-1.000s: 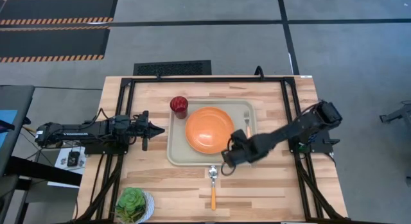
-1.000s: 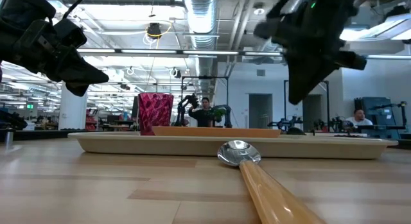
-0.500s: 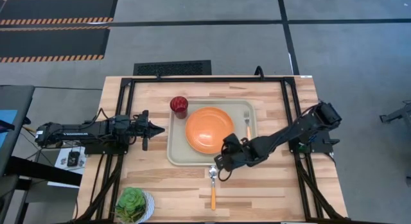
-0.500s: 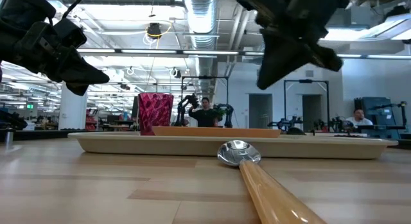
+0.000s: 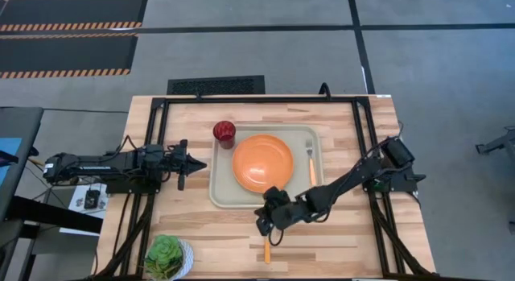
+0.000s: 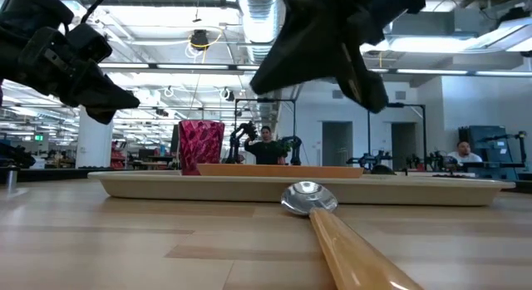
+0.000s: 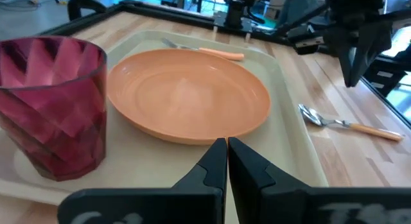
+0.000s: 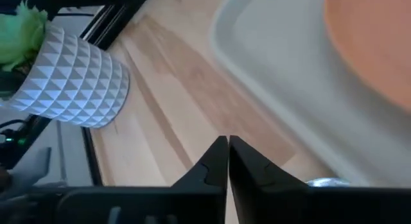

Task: Pick and place plate/cup/fork/spoon on tray
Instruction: Put the orange spoon to the right of the orange plate on the gray serving tray

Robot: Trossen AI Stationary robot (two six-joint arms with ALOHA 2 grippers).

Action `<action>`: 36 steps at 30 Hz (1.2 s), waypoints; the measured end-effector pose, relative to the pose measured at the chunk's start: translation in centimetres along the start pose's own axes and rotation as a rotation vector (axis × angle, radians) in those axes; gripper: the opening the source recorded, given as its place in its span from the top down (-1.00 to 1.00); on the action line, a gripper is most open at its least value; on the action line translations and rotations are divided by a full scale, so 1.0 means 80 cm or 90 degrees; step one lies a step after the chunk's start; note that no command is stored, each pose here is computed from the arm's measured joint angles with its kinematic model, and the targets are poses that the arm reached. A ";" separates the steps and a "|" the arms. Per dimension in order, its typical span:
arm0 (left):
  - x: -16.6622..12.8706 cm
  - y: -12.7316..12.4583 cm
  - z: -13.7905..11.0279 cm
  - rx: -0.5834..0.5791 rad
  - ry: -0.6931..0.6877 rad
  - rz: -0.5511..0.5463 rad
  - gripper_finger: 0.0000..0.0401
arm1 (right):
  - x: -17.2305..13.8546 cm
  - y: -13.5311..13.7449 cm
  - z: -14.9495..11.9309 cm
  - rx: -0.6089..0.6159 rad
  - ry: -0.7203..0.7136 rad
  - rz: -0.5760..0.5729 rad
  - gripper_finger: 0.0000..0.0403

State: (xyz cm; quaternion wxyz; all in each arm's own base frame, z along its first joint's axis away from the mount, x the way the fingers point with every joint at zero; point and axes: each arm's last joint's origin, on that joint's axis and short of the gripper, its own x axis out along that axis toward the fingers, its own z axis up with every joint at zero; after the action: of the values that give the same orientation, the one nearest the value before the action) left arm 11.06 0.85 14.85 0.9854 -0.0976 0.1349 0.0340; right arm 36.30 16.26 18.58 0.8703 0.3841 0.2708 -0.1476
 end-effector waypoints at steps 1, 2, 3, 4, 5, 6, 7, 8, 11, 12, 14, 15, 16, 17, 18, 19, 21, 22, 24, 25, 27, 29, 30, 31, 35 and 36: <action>0.000 0.000 0.000 0.000 0.001 -0.004 1.00 | 0.002 0.001 -0.005 0.007 0.007 0.004 0.80; 0.000 0.000 0.000 0.000 0.003 -0.007 1.00 | 0.005 0.003 -0.010 0.017 0.014 0.005 0.78; 0.001 -0.001 0.000 0.000 0.005 -0.010 1.00 | 0.008 0.005 -0.016 0.027 0.021 0.008 0.76; 0.001 -0.001 0.000 0.000 0.005 -0.013 1.00 | 0.010 0.006 -0.022 0.033 0.030 0.006 0.74; 0.001 -0.001 0.000 0.000 0.005 -0.014 1.00 | 0.013 0.007 -0.029 0.039 0.045 0.005 0.72; 0.001 -0.001 0.000 0.000 0.005 -0.015 1.00 | 0.016 0.012 -0.033 0.048 0.059 0.012 0.71; 0.001 -0.001 0.000 0.000 0.005 -0.014 1.00 | 0.017 0.017 -0.036 0.060 0.073 0.018 0.69; 0.001 -0.001 0.000 0.000 0.005 -0.014 1.00 | 0.018 0.023 -0.039 0.075 0.089 0.021 0.66; 0.001 -0.001 -0.001 0.000 0.007 -0.014 1.00 | 0.021 0.038 -0.049 0.087 0.143 -0.018 0.57; 0.001 -0.001 -0.001 0.000 0.007 -0.014 1.00 | 0.020 0.044 -0.051 0.086 0.160 -0.039 0.53; 0.001 -0.001 -0.001 0.000 0.007 -0.014 1.00 | 0.018 0.055 -0.053 0.094 0.183 -0.086 0.44; 0.001 -0.001 -0.001 0.000 0.007 -0.014 1.00 | 0.015 0.061 -0.051 0.108 0.190 -0.110 0.39; 0.001 -0.001 -0.001 0.000 0.007 -0.014 1.00 | 0.011 0.065 -0.050 0.123 0.198 -0.143 0.35; 0.001 -0.001 -0.001 0.000 0.007 -0.014 1.00 | 0.009 0.068 -0.051 0.140 0.206 -0.174 0.30; 0.001 -0.001 -0.001 0.000 0.007 -0.014 1.00 | 0.009 0.070 -0.051 0.156 0.214 -0.198 0.27; 0.001 -0.001 -0.001 0.000 0.007 -0.014 1.00 | 0.011 0.072 -0.052 0.170 0.221 -0.217 0.23; 0.001 -0.001 -0.001 0.000 0.007 -0.014 1.00 | 0.019 0.073 -0.059 0.200 0.237 -0.247 0.19; 0.001 -0.001 -0.001 0.000 0.007 -0.014 1.00 | 0.022 0.073 -0.062 0.212 0.244 -0.256 0.18; 0.001 -0.001 -0.001 0.000 0.007 -0.014 1.00 | 0.035 0.075 -0.066 0.234 0.259 -0.258 0.17; 0.001 -0.001 -0.001 0.000 0.007 -0.015 1.00 | 0.042 0.073 -0.068 0.244 0.265 -0.267 0.17; 0.001 -0.001 -0.001 0.000 0.007 -0.015 1.00 | 0.053 0.067 -0.073 0.257 0.272 -0.291 0.18; 0.001 -0.001 -0.001 0.000 0.007 -0.015 1.00 | 0.064 0.062 -0.077 0.262 0.275 -0.315 0.21; 0.001 -0.001 -0.001 0.000 0.007 -0.015 1.00 | 0.068 0.061 -0.080 0.264 0.273 -0.320 0.22; 0.001 -0.001 -0.001 0.000 0.007 -0.015 1.00 | 0.071 0.060 -0.080 0.266 0.270 -0.327 0.24; 0.001 -0.001 -0.001 0.000 0.007 -0.016 1.00 | 0.078 0.058 -0.082 0.265 0.271 -0.337 0.32; 0.001 -0.001 -0.001 0.000 0.007 -0.016 1.00 | 0.080 0.056 -0.082 0.264 0.272 -0.340 0.35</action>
State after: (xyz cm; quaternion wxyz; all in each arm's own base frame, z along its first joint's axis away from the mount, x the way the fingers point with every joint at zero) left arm 11.12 0.78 14.80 0.9850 -0.0996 0.1391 0.0212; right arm 41.23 23.84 13.84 0.6296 0.4897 0.5002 -0.3371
